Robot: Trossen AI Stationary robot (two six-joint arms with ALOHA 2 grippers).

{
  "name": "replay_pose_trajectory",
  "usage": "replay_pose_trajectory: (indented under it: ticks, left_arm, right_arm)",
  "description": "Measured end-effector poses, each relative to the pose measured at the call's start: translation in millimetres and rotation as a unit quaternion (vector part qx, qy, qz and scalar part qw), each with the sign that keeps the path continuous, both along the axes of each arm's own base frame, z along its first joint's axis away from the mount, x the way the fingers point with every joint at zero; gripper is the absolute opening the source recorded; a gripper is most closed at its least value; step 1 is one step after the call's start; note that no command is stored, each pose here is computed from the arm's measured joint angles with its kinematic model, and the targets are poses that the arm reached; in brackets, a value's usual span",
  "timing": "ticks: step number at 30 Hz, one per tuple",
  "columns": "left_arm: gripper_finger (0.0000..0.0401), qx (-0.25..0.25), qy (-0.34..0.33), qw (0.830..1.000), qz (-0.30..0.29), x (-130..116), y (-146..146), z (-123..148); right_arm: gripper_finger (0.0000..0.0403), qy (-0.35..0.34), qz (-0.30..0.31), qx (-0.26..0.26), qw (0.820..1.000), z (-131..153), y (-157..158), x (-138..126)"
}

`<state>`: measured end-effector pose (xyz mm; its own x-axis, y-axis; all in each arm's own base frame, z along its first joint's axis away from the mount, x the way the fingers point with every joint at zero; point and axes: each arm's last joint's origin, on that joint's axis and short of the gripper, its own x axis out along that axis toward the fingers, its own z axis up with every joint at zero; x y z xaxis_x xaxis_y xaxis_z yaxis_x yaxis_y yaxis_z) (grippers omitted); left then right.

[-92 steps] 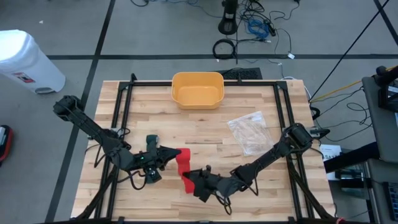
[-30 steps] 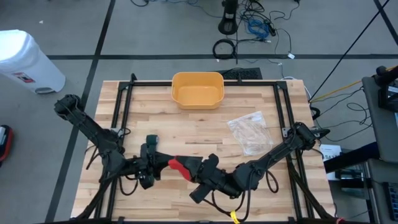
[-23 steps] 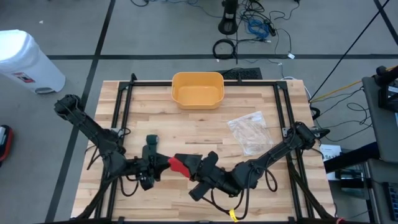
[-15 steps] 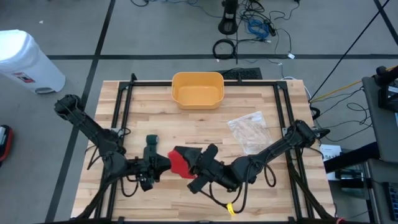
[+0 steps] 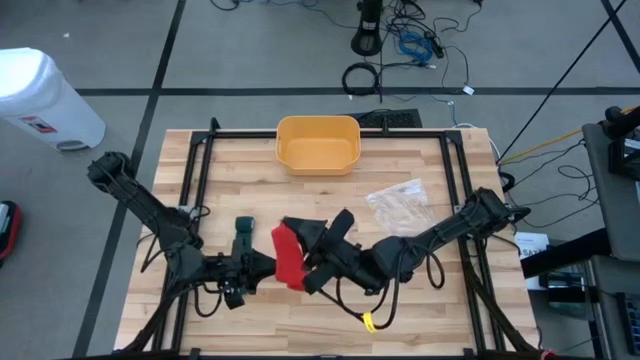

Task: Roll bandage
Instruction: Roll the red bandage

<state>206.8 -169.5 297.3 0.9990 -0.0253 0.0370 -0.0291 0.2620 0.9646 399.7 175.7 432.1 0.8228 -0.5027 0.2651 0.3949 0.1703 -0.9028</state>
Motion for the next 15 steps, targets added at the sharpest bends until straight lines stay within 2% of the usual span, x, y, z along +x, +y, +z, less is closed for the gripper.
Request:
replay_pose_trajectory:
  ticks: [8, 15]
  left_arm:
    - [0.0056, -0.007, 0.007, 1.0, 0.0, 0.0, 0.0, -1.7]
    - [0.0057, -0.004, 0.009, 1.0, -0.001, 0.1, -0.1, -2.3]
  right_arm:
    - [0.0, -0.03, 0.015, 0.07, 0.997, 6.0, -10.2, -2.7]
    - [0.0, -0.019, 0.033, 0.137, 0.99, 15.1, -36.4, -9.5]
